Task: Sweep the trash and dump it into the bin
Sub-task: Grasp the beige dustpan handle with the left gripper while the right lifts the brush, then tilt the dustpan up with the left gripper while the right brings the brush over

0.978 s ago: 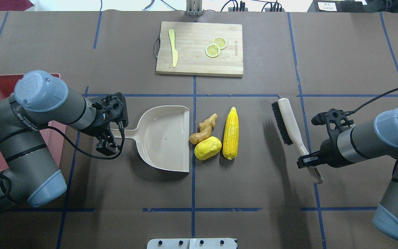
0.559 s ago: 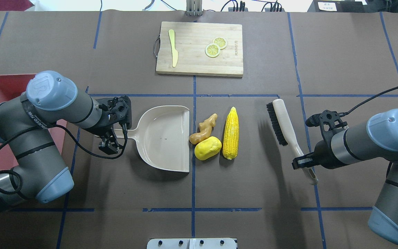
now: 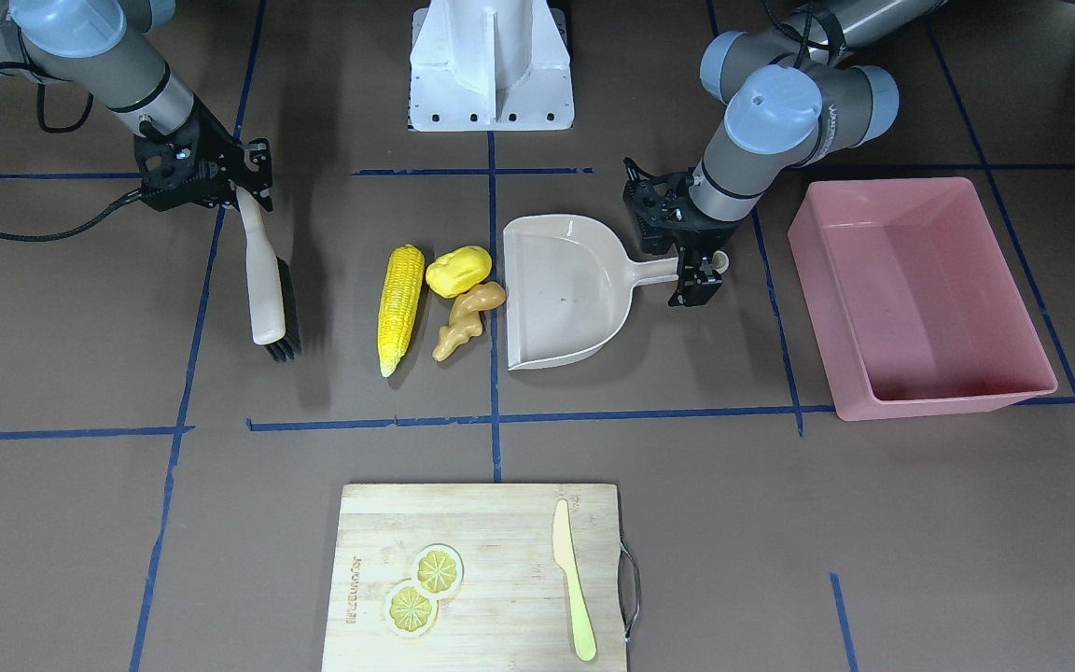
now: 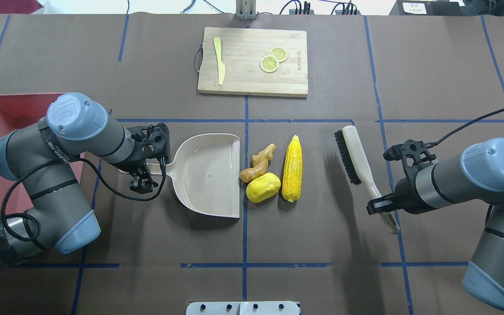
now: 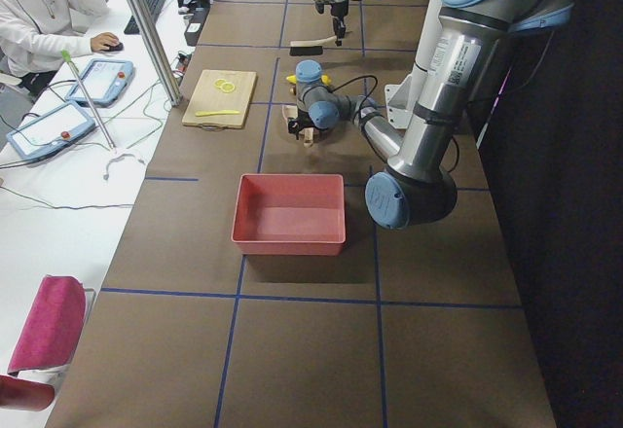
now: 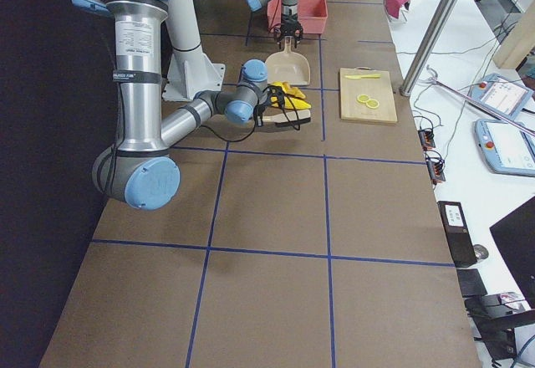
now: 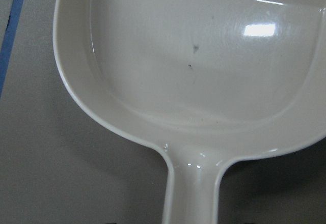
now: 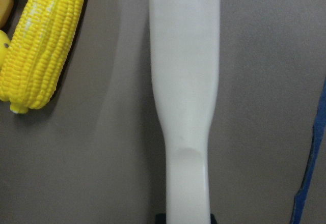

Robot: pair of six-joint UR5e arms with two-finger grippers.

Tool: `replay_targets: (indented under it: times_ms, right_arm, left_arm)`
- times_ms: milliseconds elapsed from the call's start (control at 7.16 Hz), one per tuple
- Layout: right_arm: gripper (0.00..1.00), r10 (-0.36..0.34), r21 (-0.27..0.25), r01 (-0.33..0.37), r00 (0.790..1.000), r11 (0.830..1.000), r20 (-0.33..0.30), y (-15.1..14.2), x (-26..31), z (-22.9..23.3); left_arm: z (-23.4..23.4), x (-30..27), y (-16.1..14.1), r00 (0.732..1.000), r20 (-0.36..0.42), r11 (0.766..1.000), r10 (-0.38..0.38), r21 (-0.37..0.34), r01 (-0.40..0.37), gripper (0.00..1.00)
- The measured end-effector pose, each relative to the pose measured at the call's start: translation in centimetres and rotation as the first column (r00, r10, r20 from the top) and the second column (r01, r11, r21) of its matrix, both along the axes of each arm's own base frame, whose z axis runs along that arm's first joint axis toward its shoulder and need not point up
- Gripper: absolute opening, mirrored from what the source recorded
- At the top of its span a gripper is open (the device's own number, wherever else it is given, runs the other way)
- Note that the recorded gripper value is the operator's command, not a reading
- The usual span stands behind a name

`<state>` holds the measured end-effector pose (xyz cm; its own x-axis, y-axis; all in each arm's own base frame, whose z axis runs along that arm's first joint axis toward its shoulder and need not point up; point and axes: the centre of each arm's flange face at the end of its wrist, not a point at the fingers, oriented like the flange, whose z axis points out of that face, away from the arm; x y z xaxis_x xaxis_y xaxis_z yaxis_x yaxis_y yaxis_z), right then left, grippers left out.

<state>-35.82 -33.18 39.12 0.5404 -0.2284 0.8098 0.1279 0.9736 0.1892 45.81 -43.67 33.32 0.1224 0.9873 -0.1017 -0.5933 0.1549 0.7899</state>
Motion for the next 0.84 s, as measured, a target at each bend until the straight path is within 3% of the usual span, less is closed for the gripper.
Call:
replay_targets:
  times_ms: [419, 559, 838]
  right_arm:
    - [0.00, 0.011, -0.013, -0.011, 1.000, 1.000, -0.007, -0.5, -1.0, -1.2]
    - [0.00, 0.013, -0.015, -0.013, 1.000, 1.000, -0.009, -0.6, -1.2, -1.3]
    - [0.00, 0.011, -0.015, -0.011, 1.000, 1.000, -0.010, -0.5, -1.4, -1.4]
  left_arm:
    - [-0.4, 0.5, 0.1, 1.000, -0.001, 1.000, -0.020, -0.025, 0.019, 0.32]
    - [-0.2, 0.8, 0.4, 1.000, 0.001, 0.999, -0.017, -0.029, 0.017, 0.14]
    - [-0.3, 1.2, 0.7, 1.000, 0.014, 0.999, -0.011, -0.036, 0.011, 0.07]
